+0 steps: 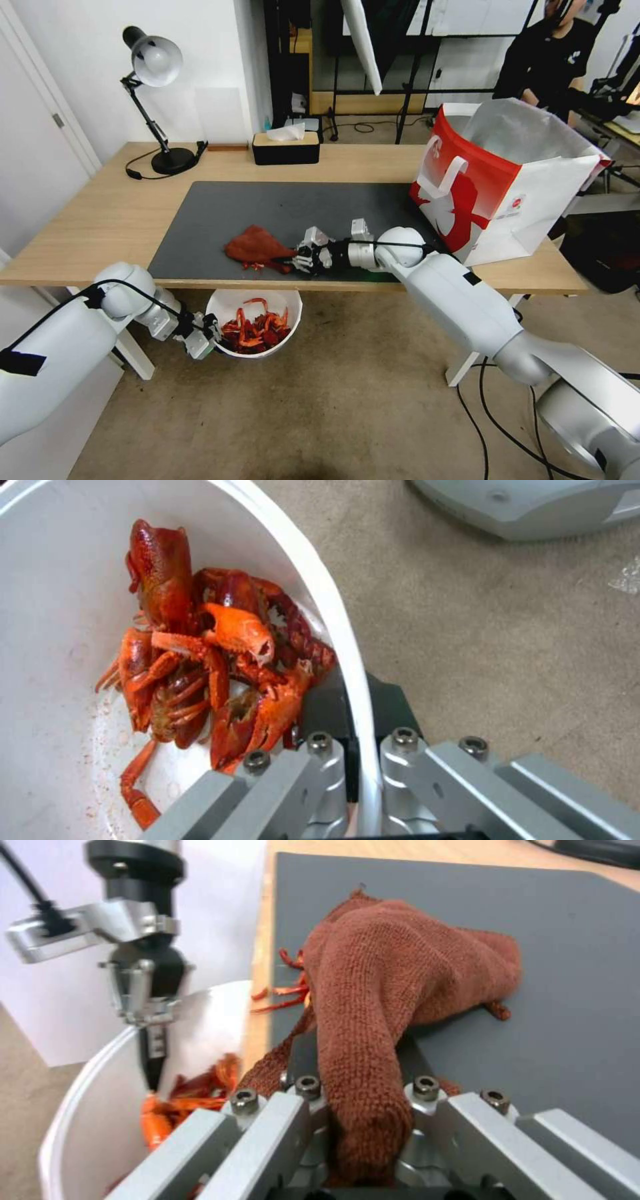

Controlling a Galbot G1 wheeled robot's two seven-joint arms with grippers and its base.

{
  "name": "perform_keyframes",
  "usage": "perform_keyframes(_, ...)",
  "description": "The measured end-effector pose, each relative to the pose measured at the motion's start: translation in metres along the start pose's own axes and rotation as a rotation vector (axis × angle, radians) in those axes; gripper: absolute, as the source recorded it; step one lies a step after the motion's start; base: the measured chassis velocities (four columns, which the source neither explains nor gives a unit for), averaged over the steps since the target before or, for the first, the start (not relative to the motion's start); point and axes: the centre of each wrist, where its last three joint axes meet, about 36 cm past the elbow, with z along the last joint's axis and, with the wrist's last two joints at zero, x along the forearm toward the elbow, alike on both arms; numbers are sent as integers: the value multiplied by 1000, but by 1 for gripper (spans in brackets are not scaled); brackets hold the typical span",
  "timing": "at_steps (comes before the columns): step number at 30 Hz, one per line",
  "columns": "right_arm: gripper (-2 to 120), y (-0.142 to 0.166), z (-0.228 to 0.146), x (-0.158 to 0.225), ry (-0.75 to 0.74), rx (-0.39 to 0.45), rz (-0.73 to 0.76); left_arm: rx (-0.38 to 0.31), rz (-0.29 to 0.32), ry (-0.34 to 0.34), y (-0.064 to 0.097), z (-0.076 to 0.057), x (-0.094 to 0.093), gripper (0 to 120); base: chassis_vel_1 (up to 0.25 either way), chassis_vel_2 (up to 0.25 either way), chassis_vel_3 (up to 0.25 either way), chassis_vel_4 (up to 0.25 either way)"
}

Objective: Sweep shrimp from table into container with towel, then put container into takeout bag.

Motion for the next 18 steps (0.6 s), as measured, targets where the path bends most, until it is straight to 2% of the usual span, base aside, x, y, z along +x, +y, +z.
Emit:
perform_keyframes(5, 5, 3, 0, 0, 0, 0, -9, 0, 0, 0, 0, 0, 0, 0, 0, 0, 0, 0)
perform_keyframes(13, 5, 30, 9, -3, -14, -17, -52, 4, 0, 1, 0, 0, 1, 0, 0, 0, 0, 0)
perform_keyframes(18, 5, 59, 15, -6, -27, -33, -96, 7, 0, 1, -1, 0, 1, 0, 0, 0, 0, 0)
